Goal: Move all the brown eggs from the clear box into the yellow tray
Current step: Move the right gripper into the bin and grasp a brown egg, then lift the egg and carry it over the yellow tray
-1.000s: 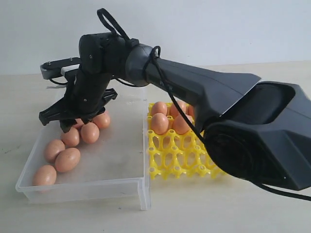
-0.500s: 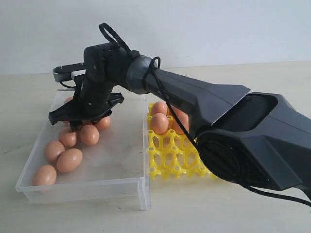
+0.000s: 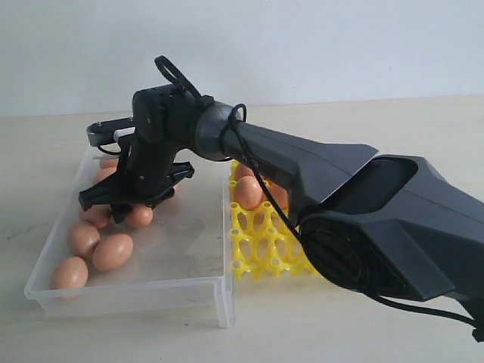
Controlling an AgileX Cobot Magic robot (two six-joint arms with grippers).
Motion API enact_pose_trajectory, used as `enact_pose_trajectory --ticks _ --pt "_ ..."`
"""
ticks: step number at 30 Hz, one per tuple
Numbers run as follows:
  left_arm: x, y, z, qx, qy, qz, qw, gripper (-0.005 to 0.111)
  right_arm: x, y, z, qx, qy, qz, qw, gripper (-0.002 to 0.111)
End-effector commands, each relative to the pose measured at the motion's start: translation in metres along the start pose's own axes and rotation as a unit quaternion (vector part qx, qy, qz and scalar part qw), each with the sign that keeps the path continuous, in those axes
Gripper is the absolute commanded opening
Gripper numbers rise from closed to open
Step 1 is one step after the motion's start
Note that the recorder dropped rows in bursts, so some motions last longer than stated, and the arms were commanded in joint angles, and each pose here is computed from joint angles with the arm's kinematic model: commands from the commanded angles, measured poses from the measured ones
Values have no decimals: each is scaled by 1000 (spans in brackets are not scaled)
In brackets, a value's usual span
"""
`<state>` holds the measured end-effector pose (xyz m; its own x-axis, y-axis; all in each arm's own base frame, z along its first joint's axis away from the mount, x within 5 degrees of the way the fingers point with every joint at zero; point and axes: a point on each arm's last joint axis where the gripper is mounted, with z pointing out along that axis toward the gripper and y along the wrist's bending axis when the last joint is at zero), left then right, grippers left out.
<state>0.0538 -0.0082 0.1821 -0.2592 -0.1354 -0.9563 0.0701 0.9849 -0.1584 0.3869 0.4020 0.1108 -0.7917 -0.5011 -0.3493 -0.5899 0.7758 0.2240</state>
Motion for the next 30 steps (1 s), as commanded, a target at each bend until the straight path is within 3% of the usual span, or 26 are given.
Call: enact_pose_trajectory --ticks 1,2,9,12,18,23,30 --pt "-2 0 -1 1 -7 0 1000 0 12 0 6 -23 60 -30 997 13" --pt "-2 0 -1 1 -7 0 1000 0 13 2 3 -31 67 -46 996 1" --pt "-2 0 -1 1 -7 0 1000 0 -9 24 -54 -36 -7 -105 994 0" --pt "-2 0 -1 1 -7 0 1000 0 -25 40 -106 -14 -86 -135 987 0" --pt "-2 0 -1 1 -7 0 1000 0 -25 56 -149 -14 -137 -172 975 0" --pt "-2 0 -1 1 -7 0 1000 0 0 48 -150 -4 -173 -160 972 0" --pt "-2 0 -1 1 -7 0 1000 0 88 1 -174 32 -309 -108 945 0"
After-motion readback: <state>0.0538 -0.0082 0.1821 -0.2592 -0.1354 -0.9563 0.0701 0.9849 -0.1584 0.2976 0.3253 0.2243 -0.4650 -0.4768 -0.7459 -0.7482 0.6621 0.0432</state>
